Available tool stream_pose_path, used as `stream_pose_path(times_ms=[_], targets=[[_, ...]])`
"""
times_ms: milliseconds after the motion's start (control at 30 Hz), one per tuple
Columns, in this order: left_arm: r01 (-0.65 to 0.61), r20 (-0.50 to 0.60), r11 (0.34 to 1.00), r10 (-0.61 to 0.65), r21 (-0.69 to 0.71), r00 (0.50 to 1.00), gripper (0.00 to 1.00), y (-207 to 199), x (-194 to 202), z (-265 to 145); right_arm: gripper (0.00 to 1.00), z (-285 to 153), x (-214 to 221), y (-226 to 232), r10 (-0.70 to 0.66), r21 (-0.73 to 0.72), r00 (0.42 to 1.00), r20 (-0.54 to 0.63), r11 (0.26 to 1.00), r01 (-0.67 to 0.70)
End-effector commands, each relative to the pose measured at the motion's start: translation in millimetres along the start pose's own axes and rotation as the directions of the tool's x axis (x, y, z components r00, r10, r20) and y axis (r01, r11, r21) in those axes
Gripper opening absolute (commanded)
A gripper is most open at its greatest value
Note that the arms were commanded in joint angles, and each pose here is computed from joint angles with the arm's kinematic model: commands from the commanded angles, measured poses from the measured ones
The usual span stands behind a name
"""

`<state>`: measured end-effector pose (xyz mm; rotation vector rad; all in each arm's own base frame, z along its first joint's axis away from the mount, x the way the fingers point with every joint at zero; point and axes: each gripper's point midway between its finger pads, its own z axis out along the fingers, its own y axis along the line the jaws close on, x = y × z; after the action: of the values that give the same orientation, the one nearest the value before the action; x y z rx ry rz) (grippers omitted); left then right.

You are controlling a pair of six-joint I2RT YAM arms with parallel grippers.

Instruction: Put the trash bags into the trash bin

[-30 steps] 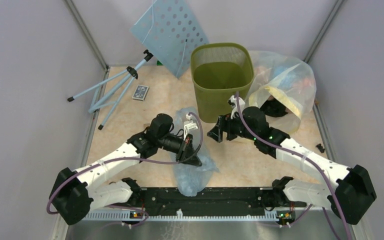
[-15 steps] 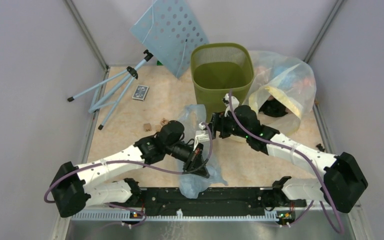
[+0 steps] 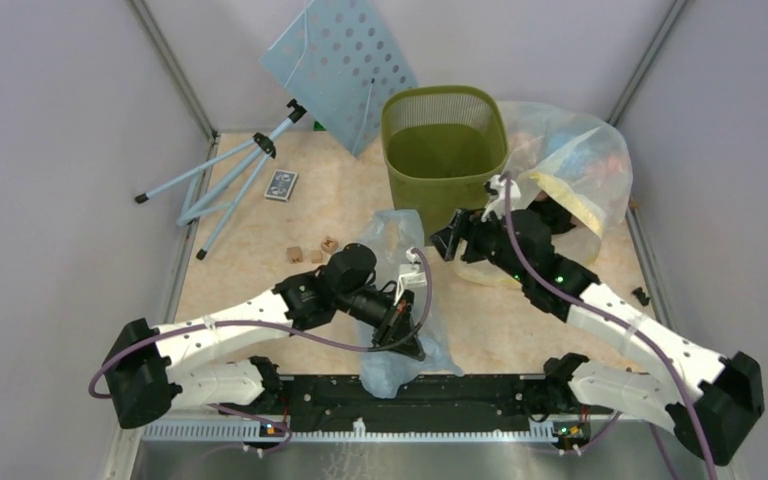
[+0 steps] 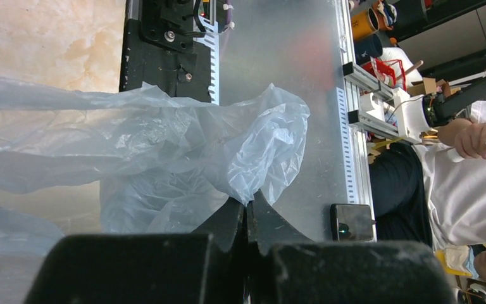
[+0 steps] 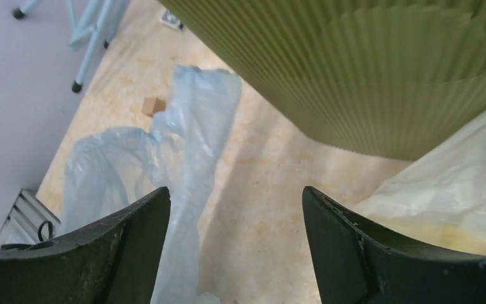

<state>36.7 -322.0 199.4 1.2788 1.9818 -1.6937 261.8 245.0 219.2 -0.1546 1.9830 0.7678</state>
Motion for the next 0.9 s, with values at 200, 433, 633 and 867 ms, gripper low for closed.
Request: stream_pose_path(times_ms=[200, 433, 633, 867], targets=[[-0.053, 0.036, 0.998, 0.052, 0.026, 0.998, 0.00, -21, -14, 4, 0.76, -31, -47, 20, -0.054, -0.076, 0.993, 0.101, 0.995, 0.062], [-0.056, 0.028, 0.998, 0.055, 0.036, 0.998, 0.00, -29, -10, 7, 0.72, 1, -23, 30, 0.007, -0.106, 0.999, -0.053, 0.994, -0.013], [-0.054, 0.005, 0.998, 0.055, -0.027, 0.998, 0.00, -27, -8, 3, 0.01, 3, -30, 20, 0.007, -0.040, 1.000, -0.029, 0.999, -0.008], [-0.061, 0.044, 0.948, 0.079, -0.311, 0.996, 0.02, -20, -39, -33, 0.00, -37, -65, -51, -0.025, 0.318, 0.990, 0.141, 0.948, -0.021]])
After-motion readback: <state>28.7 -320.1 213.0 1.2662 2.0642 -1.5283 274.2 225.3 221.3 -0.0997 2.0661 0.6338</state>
